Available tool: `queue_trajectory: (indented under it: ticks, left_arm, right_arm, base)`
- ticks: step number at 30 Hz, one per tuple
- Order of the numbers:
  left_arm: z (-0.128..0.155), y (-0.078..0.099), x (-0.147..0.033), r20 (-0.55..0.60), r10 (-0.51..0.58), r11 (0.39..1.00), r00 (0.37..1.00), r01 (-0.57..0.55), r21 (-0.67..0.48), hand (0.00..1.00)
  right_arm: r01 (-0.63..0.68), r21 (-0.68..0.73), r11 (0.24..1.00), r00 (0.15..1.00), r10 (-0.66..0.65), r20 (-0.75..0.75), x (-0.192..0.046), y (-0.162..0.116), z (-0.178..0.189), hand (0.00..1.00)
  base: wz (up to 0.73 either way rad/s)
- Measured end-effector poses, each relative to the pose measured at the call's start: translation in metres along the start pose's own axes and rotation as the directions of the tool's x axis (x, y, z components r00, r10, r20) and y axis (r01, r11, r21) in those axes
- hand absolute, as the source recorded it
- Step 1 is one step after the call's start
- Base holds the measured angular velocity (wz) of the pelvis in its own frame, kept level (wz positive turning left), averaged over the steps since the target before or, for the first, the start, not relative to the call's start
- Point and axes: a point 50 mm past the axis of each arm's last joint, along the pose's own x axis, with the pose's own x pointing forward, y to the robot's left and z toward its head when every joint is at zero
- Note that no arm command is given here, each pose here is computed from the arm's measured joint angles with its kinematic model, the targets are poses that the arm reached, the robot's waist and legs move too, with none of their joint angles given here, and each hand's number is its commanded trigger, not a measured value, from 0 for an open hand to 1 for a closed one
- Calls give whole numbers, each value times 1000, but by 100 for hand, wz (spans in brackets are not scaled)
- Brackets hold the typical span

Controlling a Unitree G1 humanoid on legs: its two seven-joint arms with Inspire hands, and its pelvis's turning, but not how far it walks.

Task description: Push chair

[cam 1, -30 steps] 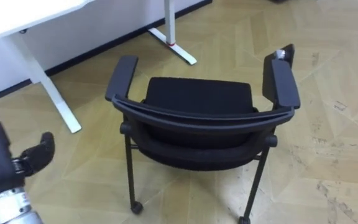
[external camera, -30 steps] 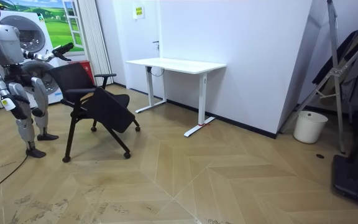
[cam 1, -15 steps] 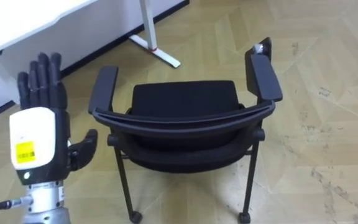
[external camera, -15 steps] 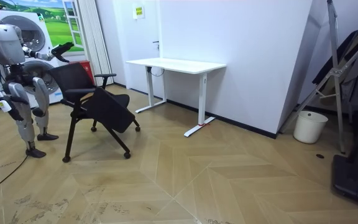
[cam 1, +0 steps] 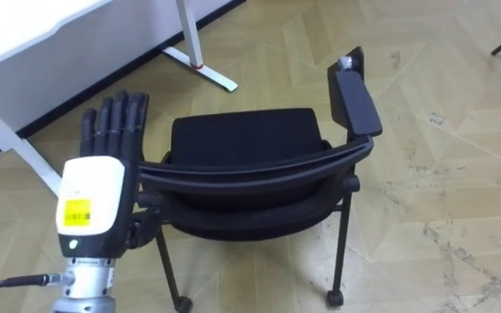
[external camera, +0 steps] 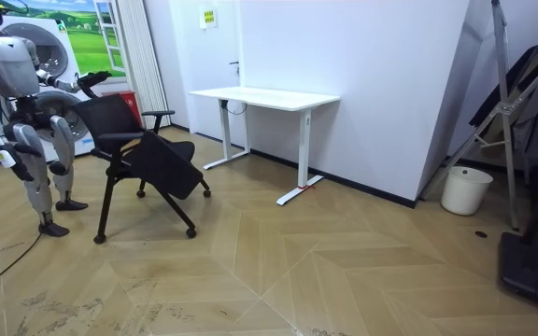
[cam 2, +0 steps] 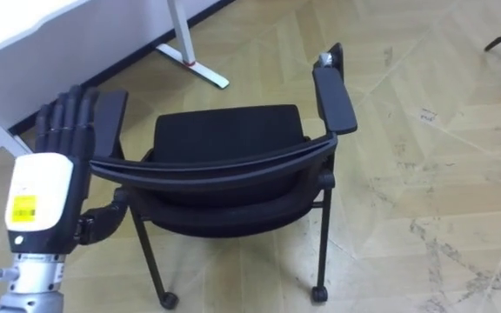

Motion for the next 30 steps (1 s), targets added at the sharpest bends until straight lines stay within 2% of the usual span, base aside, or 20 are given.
queue_trajectory:
  ticks: [10, 30]
  left_arm:
    - [0, -1, 0, 27, -63, 998, 998, 63, 10, 0]
    - [2, -3, 1, 43, -92, 996, 995, 91, 11, 0]
  right_arm:
    - [-1, -1, 1000, 1000, 1, 4, 0, 0, 1, 0]
    - [9, 3, 1000, 1000, -9, -17, -1, -1, -4, 0]
  base:
    - [0]
    - [-5]
